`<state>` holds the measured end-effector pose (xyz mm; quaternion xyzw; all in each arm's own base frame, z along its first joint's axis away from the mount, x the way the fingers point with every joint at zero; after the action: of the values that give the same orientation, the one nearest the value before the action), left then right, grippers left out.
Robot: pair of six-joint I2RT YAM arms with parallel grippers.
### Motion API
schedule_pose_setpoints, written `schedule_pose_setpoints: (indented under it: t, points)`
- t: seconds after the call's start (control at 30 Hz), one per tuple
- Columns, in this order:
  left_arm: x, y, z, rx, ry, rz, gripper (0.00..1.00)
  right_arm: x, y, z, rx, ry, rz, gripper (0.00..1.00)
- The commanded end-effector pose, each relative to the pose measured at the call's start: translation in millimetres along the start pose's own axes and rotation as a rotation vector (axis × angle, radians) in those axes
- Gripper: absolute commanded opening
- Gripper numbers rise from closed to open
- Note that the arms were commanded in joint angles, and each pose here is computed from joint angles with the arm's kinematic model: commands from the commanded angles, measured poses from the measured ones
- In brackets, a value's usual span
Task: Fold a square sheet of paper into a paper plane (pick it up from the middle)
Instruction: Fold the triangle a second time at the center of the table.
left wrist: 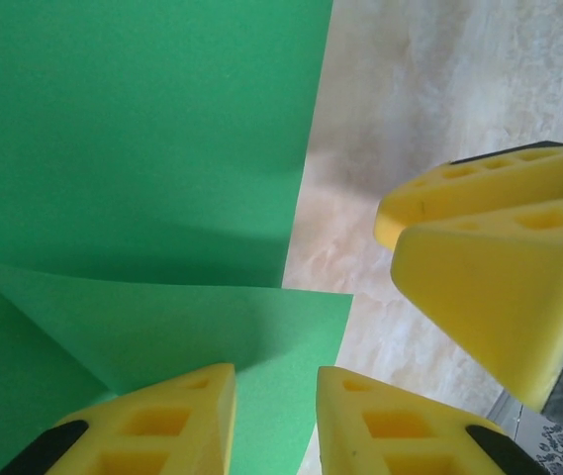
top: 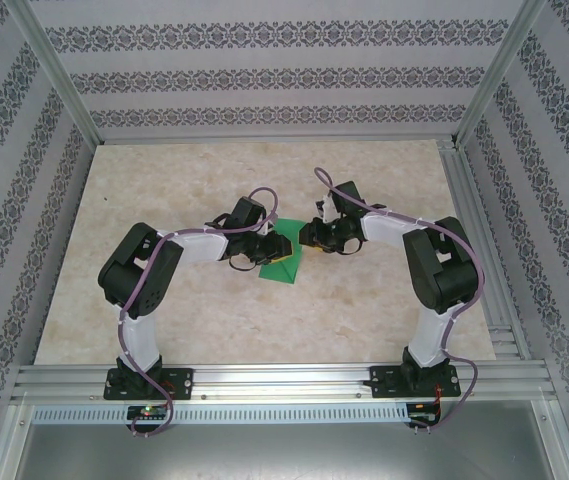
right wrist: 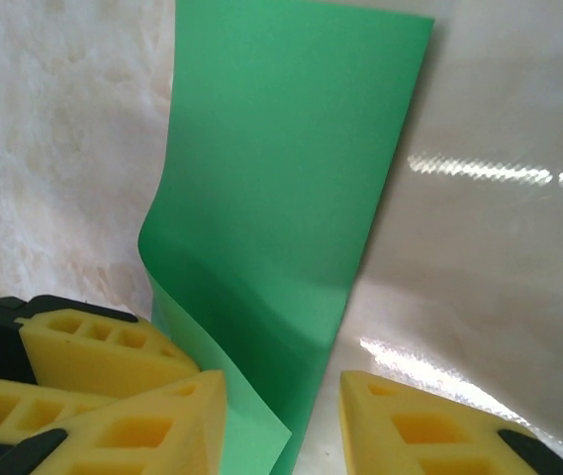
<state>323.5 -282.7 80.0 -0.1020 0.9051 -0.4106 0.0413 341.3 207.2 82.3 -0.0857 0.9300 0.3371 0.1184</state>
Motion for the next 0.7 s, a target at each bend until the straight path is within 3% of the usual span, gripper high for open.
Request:
schedule_pose_setpoints:
  t: [0.0, 0.5, 0.67]
  points:
    - [-2.1, -0.8, 3.5, -0.014, -0.011, 0.012, 0.27, 7.8, 10.2, 0.5, -0.037, 0.025, -0.051, 0.37]
    - [-1.3, 1.0, 3.4, -0.022, -0.015, 0.007, 0.24, 19.6, 10.0, 9.6, -0.029, 0.072, -0.069, 0.35]
    - [-1.4, 1.3, 3.0, -0.020, -0.017, 0.006, 0.23, 19.8, 11.6, 11.1, -0.039, 0.074, -0.074, 0.26]
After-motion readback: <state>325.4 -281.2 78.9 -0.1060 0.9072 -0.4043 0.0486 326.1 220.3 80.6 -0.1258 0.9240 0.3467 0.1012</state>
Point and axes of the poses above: each hand's point on the last joint's axis, 136 mm out from that joint toward the fingers, its own z axis out along the fingers, its own y axis along the line the jaws close on, x = y × z, the point moved 5 cm from there along -z, back along the fingers, and after that the axes turned 9 degrees about -z, right-handed, at the moved point
